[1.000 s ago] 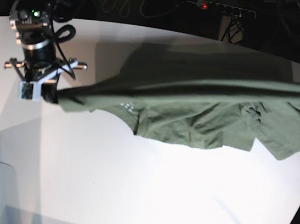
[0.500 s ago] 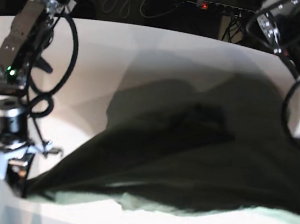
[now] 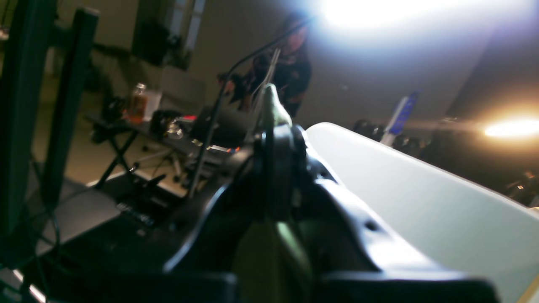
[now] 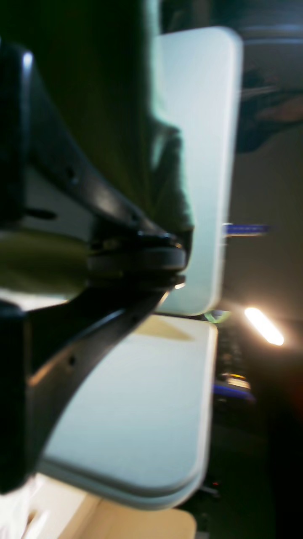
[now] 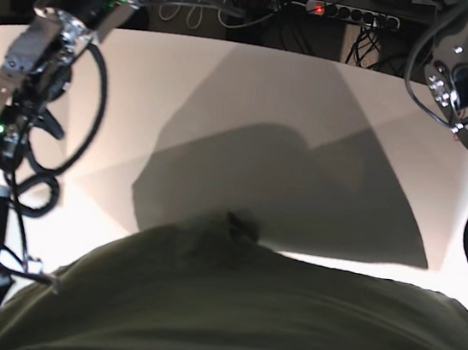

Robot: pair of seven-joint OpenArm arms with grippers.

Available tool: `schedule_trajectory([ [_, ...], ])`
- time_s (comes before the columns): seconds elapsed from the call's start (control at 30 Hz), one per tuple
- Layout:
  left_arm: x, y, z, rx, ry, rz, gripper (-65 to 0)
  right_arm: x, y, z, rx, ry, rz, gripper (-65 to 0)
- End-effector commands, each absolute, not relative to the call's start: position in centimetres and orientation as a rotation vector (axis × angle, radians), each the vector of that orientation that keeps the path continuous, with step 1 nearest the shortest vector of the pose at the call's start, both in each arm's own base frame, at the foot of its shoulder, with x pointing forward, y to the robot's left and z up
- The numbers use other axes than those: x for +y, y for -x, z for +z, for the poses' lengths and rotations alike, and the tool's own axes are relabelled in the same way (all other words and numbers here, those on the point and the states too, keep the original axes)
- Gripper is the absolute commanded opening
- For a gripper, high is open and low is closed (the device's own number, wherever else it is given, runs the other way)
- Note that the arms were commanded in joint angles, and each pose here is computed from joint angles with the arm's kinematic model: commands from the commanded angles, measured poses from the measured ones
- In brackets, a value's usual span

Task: Layout the t-shirt on the table in an organized manner, then fold the t-shirt properly
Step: 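Lift the t-shirt with both grippers, shake it out and lay it flat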

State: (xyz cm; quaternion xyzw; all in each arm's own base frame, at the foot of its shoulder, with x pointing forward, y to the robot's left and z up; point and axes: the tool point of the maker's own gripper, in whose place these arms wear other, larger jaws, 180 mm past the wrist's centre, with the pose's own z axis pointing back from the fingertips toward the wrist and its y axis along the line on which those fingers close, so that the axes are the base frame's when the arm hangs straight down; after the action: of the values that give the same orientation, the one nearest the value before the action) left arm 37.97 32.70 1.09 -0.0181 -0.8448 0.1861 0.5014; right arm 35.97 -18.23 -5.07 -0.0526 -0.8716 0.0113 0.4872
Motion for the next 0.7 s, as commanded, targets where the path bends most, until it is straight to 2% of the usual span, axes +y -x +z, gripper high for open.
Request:
schedule_trajectory([
  [0.0, 32.5, -36.7, 4.0, -2.142, 0.023, 0.422, -64.8, -18.1, -34.9, -2.1, -2.25, 0.132, 0.026, -65.0],
  [0.37, 31.9, -34.6, 8.3, -2.269, 0.007, 0.383, -64.8, -17.8, -33.6, 4.6, -2.492, 0.124, -0.005, -65.0],
  [0.57, 32.3, -34.7, 7.9, -2.255, 0.0, 0.395, -64.8, -17.5, -33.8, 6.5, -2.538, 0.115, -0.004, -65.0],
  [0.67, 32.9, -34.9, 6.1, -2.211, -0.011, 0.419, -64.8, -17.2, -35.7, 5.9, -2.478, 0.082, -0.006, -65.0],
])
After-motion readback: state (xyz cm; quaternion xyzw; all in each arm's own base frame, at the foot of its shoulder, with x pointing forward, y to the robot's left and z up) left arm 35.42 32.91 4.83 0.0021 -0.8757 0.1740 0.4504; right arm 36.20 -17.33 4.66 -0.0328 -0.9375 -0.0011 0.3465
